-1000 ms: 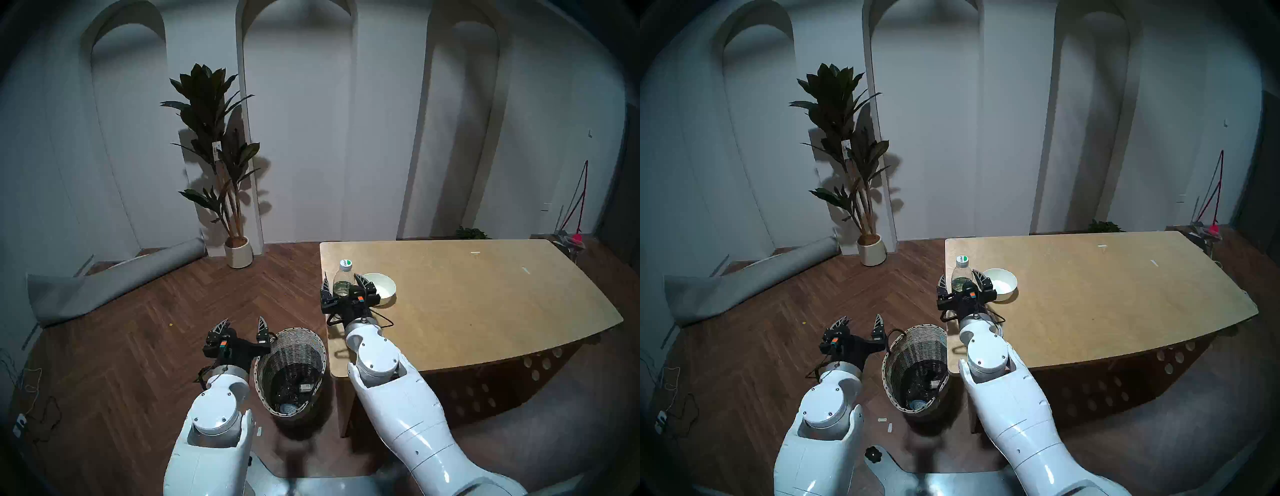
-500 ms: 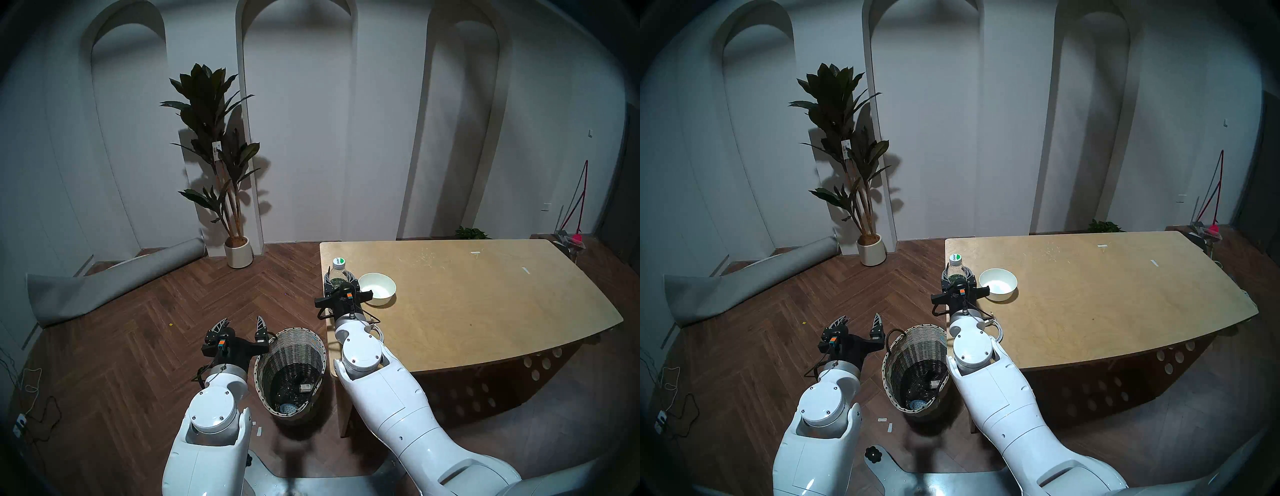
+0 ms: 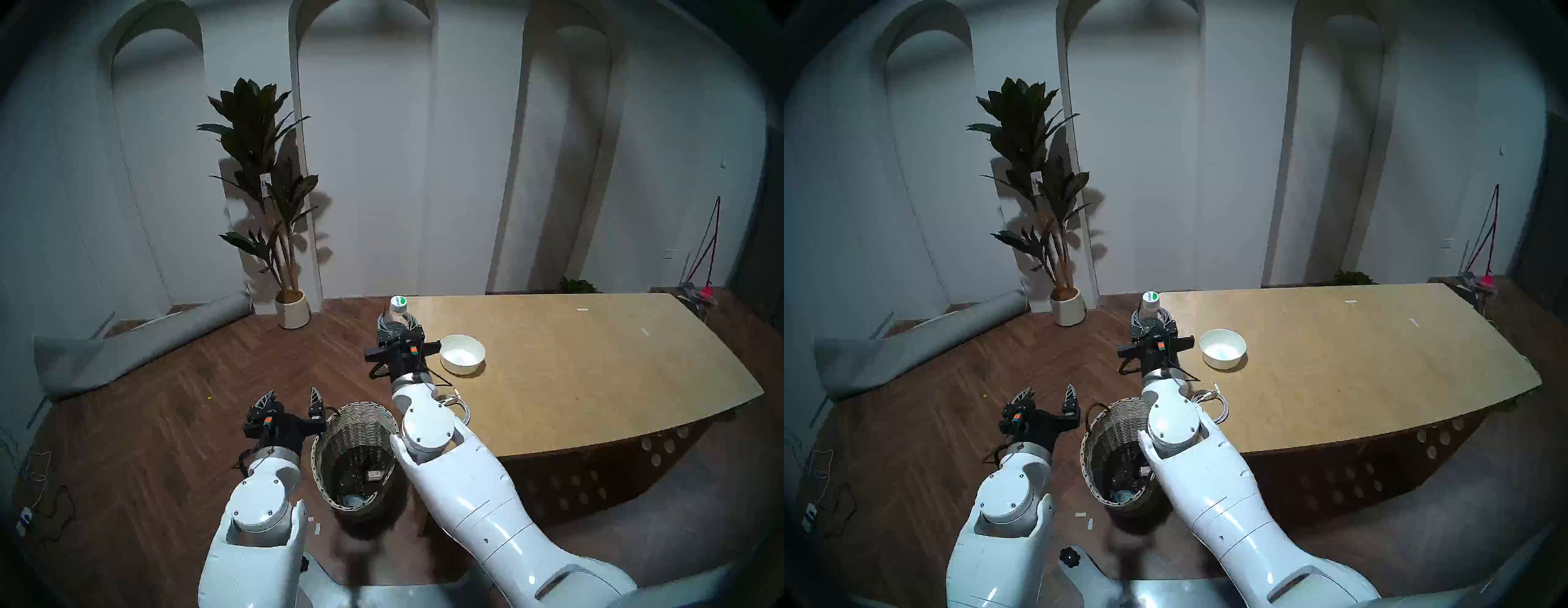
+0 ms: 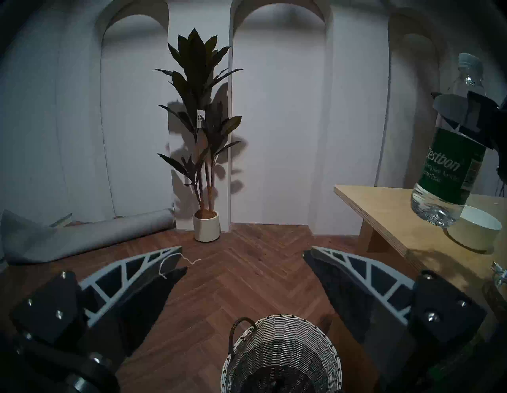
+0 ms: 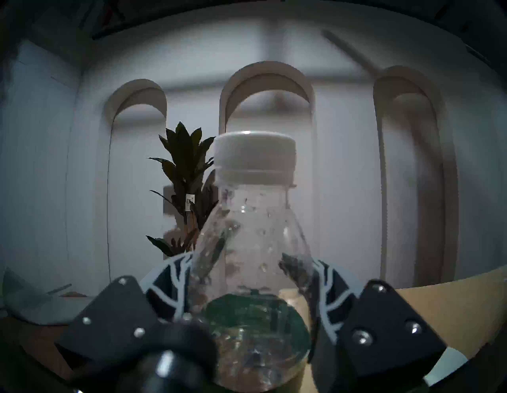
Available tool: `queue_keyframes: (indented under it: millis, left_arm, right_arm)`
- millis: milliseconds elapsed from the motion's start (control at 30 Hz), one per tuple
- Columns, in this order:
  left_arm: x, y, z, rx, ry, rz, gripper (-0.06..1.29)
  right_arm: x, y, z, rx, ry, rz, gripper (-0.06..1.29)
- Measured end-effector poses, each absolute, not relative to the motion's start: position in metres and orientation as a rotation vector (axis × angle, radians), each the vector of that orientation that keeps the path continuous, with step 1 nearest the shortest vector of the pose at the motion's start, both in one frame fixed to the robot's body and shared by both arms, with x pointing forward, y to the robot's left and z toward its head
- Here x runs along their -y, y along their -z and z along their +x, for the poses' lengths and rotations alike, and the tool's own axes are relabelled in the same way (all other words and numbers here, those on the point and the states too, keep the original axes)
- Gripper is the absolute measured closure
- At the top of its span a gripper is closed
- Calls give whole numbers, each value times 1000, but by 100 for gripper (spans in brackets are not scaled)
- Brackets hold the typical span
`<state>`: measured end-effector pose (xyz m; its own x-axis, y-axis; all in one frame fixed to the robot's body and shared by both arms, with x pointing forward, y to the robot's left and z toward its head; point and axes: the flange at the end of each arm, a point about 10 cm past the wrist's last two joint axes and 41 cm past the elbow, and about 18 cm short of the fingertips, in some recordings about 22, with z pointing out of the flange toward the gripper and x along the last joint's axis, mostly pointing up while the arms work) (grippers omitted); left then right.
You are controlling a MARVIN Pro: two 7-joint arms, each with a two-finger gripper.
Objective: Load the items into the basket from the rear
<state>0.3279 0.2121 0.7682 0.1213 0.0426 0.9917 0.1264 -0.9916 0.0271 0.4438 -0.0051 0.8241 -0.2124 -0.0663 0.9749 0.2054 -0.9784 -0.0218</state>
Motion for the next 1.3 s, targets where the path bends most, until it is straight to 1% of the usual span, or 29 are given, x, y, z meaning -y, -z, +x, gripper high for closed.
queue_keyframes:
  millis: [367,667,967,1300]
  left_arm:
    - [-220,-769,328,257,2030,-2279,0]
    - [-218,-770,327,252,2040,-2277,0]
    - [-221,-772,325,239,2045,-2256,0]
    - [-235,-771,319,239,2026,-2231,0]
  right_arm:
    - [-19,-774,441,176,2164,-1927,66]
    - [-51,-774,448,238,2117,-1912,66]
    - [-62,-755,457,242,2087,-2009,67]
    - [-74,-751,468,255,2082,-2072,67]
